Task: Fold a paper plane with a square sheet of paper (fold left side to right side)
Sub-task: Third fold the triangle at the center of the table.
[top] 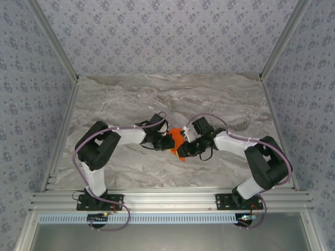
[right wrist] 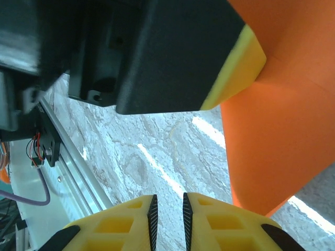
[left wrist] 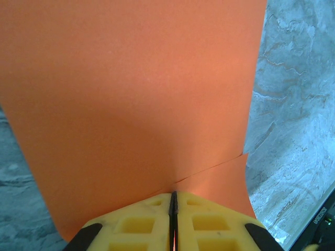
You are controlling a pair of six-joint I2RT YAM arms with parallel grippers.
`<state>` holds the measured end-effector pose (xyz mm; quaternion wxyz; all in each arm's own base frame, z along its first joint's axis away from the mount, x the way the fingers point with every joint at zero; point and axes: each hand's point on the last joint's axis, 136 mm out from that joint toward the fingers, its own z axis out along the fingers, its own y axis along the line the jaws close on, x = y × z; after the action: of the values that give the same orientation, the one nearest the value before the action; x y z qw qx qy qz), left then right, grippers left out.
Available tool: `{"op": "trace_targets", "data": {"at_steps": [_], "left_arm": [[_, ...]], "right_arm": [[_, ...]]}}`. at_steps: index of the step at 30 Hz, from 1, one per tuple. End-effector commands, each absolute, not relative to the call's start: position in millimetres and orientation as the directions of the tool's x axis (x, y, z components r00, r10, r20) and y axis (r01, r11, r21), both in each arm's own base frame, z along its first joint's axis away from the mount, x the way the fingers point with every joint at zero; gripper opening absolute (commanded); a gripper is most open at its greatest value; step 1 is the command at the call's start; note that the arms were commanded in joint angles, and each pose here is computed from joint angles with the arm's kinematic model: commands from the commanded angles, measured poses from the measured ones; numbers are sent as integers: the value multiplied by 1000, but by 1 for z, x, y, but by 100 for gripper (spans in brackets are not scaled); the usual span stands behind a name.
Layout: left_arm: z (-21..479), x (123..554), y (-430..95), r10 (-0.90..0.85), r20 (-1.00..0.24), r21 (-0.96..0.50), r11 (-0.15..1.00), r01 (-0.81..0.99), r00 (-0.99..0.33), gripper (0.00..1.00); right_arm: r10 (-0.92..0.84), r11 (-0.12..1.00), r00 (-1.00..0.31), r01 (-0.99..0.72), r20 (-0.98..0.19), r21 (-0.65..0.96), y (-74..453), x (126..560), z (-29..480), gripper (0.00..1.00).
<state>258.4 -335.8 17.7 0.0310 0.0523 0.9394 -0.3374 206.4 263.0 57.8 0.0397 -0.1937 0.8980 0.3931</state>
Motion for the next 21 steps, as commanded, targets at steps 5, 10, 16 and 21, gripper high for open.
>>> {"op": "trace_targets", "data": {"at_steps": [5, 10, 16, 21], "left_arm": [[-11, 247, -316, 71, -46, -543, 836, 84, -996, 9], [-12, 248, -315, 70, -45, -540, 838, 83, -997, 10], [-11, 248, -315, 70, -47, -538, 839, 84, -996, 9], [-12, 247, -314, 72, -47, -535, 840, 87, -996, 9]], "right_arm": [[-347, 643, -929, -337, -130, 687, 264, 197, 35, 23], [-359, 674, -927, -340, -111, 656, 260, 195, 25, 23], [-358, 701, -929, -336, -97, 629, 254, 195, 17, 23], [-362, 710, -927, -340, -96, 617, 251, 194, 16, 23]]}}
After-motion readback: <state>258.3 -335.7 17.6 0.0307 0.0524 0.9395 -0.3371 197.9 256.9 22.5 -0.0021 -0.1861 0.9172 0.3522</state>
